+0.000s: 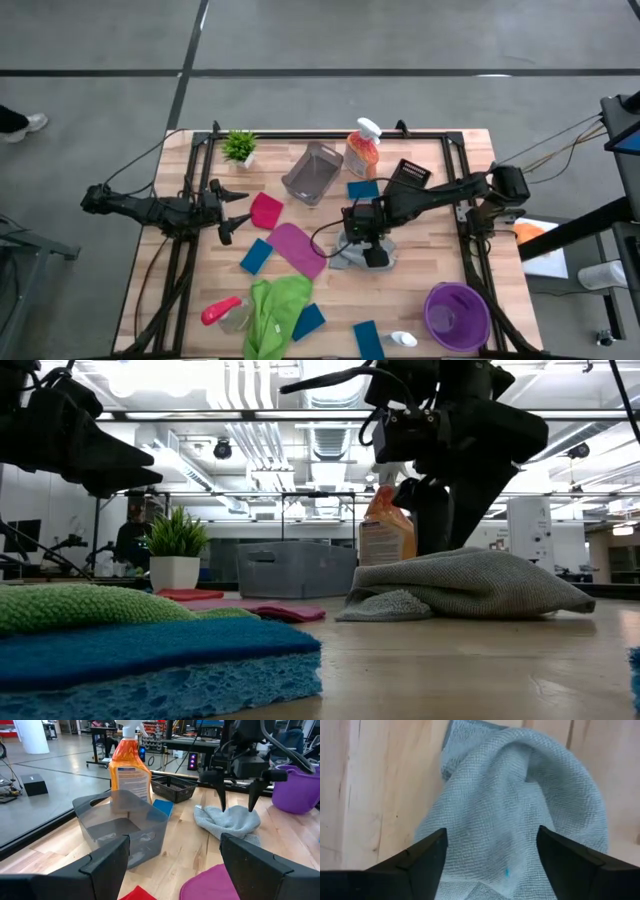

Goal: Pick & Place Kitchen Items
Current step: Put the gray microfiber cloth into the purple bucket

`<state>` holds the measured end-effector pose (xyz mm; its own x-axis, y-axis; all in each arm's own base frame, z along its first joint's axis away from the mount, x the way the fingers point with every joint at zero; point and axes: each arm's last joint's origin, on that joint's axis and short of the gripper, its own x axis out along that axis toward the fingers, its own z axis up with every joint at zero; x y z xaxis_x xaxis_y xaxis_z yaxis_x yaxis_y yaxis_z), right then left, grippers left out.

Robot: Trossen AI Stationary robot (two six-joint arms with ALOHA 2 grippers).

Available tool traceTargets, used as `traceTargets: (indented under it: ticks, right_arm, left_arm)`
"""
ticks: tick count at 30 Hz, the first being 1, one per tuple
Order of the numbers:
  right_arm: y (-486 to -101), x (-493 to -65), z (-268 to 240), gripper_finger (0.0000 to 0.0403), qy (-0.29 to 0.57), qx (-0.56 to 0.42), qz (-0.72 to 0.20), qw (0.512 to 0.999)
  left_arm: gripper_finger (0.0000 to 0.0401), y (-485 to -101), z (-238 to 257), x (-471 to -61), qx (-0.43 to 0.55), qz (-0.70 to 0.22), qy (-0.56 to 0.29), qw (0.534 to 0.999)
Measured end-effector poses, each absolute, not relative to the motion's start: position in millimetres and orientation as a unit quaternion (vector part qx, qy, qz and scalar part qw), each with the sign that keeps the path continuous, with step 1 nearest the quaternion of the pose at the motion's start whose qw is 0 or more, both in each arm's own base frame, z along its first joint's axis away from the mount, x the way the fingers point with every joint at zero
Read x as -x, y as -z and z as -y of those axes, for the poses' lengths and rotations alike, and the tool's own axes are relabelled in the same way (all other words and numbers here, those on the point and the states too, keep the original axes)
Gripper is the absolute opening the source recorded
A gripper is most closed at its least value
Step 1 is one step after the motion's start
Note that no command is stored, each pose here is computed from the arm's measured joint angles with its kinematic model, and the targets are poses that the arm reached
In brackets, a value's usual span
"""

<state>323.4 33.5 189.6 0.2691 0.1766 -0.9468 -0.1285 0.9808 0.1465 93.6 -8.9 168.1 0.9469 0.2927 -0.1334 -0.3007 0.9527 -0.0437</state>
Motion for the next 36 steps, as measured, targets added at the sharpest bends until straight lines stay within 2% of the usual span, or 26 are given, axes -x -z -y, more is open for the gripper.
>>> traceTargets:
  ticks: [6,19,27,36]
  right_arm:
    - [-187,-321,-40,0.0232,-0.103,-0.017,-0.604,0.790]
    - [-175,-315,-43,0.0146,-0.095,-0.025,-0.626,0.774]
    - [-164,-316,-47,0.0028,-0.093,-0.024,-0.640,0.763]
    - [-188,-313,-55,0.0018,-0.114,-0.009,-0.593,0.797]
  left_arm:
    - [0.0312,-168,9,-94,0.032,-0.063,-0.150,0.986]
    - [0.0312,-168,8,-93,0.032,-0.060,-0.164,0.984]
    - [0.0312,-168,7,-93,0.031,-0.058,-0.184,0.981]
    - [0.0312,-169,6,-93,0.029,-0.057,-0.193,0.979]
